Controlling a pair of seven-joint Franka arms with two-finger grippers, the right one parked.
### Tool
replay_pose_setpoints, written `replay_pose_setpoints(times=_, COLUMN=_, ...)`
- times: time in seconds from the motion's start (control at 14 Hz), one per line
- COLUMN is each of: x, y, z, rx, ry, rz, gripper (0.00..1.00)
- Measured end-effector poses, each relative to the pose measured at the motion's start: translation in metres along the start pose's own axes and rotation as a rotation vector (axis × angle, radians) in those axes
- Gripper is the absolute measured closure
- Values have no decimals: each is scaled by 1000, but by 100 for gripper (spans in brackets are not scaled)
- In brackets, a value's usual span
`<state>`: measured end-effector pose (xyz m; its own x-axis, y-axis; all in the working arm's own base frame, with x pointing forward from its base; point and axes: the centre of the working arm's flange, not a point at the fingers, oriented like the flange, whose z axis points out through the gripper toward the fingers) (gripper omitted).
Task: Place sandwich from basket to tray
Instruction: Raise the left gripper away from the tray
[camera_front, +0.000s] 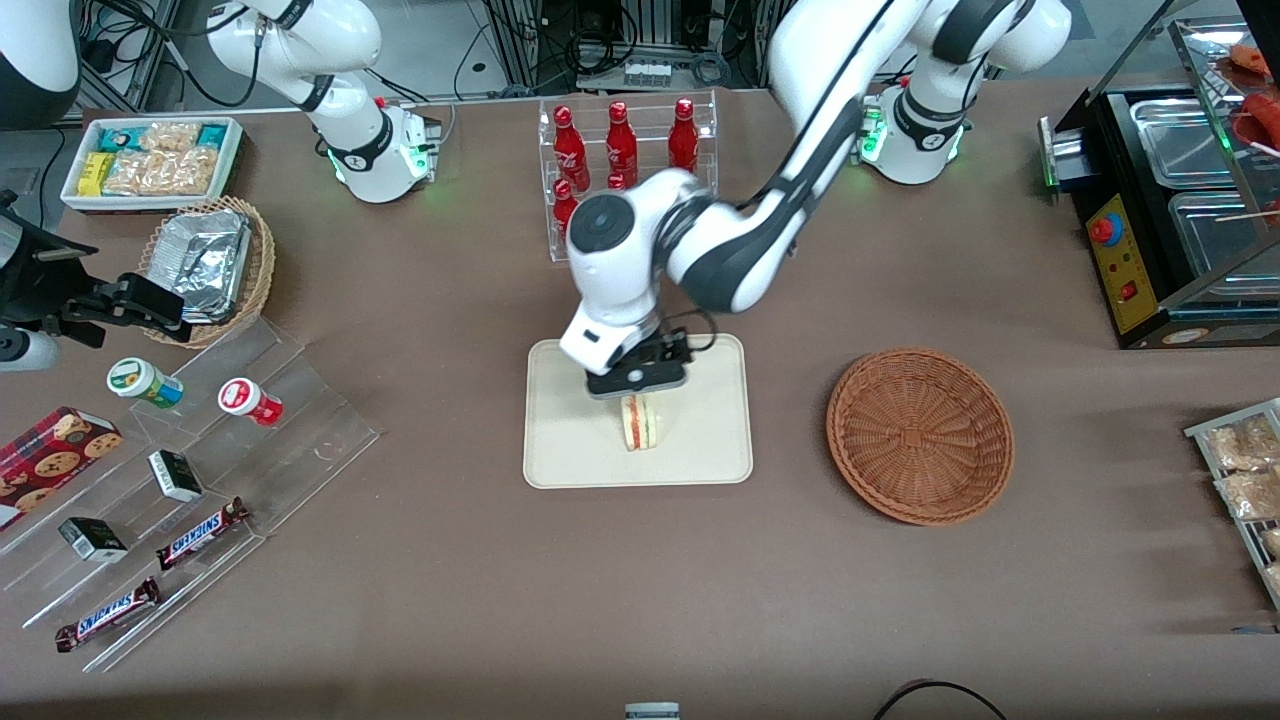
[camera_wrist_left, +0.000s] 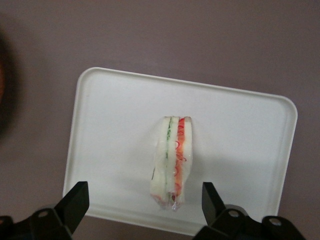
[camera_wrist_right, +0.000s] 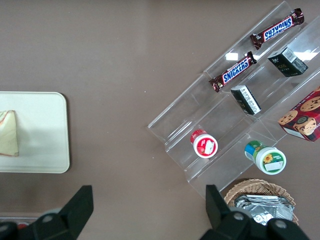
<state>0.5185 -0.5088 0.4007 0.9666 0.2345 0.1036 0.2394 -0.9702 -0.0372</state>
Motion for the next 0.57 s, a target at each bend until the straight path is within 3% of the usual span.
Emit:
replay_pose_setpoints(times=0.21, x=40, y=-70, z=-90, rx=21, ry=-16, rz=-103, gripper=0)
replay_pose_setpoints(times=0.57, x=79, y=-196, z=-155, rx=78, ry=-54, rz=-77, gripper=0)
